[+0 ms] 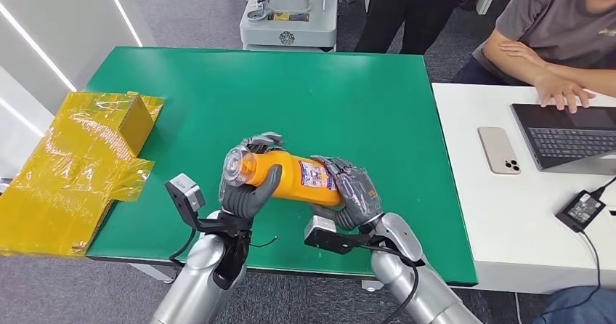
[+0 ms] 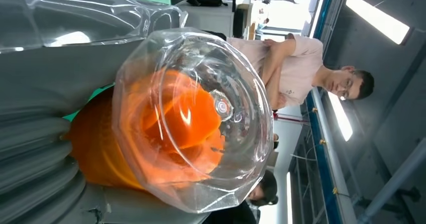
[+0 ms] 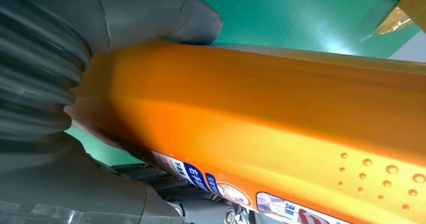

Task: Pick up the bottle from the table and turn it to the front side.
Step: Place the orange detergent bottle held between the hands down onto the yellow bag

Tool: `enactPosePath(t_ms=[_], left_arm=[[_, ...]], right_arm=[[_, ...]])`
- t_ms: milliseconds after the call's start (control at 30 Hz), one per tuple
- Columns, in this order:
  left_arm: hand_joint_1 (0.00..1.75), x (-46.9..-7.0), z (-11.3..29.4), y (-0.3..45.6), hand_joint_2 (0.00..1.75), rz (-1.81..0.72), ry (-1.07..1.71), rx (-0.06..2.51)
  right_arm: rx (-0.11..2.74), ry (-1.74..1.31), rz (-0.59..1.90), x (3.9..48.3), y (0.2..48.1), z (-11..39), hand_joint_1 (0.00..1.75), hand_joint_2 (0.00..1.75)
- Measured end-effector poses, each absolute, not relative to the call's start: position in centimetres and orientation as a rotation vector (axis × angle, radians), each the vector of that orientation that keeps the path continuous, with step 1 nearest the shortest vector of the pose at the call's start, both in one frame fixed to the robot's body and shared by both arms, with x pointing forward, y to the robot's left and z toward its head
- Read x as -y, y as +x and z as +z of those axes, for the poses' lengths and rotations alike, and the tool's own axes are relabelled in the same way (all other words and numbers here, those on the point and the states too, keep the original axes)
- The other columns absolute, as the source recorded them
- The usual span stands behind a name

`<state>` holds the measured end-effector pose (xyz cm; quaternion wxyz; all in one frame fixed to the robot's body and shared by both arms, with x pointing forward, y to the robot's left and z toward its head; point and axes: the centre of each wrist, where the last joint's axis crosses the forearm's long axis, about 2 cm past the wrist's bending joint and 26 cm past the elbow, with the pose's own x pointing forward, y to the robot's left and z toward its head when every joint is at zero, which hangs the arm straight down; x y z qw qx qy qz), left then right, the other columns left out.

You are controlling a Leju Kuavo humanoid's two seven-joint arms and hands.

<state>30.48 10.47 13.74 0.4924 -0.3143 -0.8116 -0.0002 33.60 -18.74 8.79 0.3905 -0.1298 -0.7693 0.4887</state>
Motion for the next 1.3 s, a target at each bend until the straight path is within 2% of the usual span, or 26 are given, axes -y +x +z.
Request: enactPosePath(t_ms=[300, 367, 433, 500, 767, 1133, 1300], left_arm=[[1.75, -10.2, 13.9, 30.5, 1.75, 0.011, -0.759, 1.972], [1.75, -10.2, 13.9, 30.5, 1.75, 0.013, -0.76, 1.974], [1.75, -10.2, 13.9, 30.4, 1.75, 0.014, -0.761, 1.976], [1.75, -10.1, 13.9, 30.5, 1.75, 0.014, -0.761, 1.977], [1.75, -10.2, 14.0, 30.5, 1.75, 0.01, -0.738, 1.987], [1.75, -10.8, 13.7, 30.4, 1.75, 0.042, -0.67, 2.006], [1.75, -11.3, 14.2, 30.7, 1.75, 0.031, -0.624, 2.044]], right_arm=[[1.952, -0.32, 1.255, 18.5, 33.7, 8.7, 1.75, 1.75], [1.952, -0.319, 1.259, 18.4, 33.8, 8.7, 1.26, 1.75], [1.954, -0.319, 1.258, 18.4, 33.9, 8.7, 0.38, 1.75], [1.958, -0.317, 1.251, 18.4, 33.9, 8.7, 0.0, 1.75], [2.033, -0.28, 1.102, 17.1, 33.5, 9.0, 0.0, 1.75], [2.313, -0.19, 0.64, 13.9, 29.8, 11.4, 0.0, 1.75], [2.393, -0.146, 0.517, 13.1, 27.9, 12.4, 0.0, 1.75]])
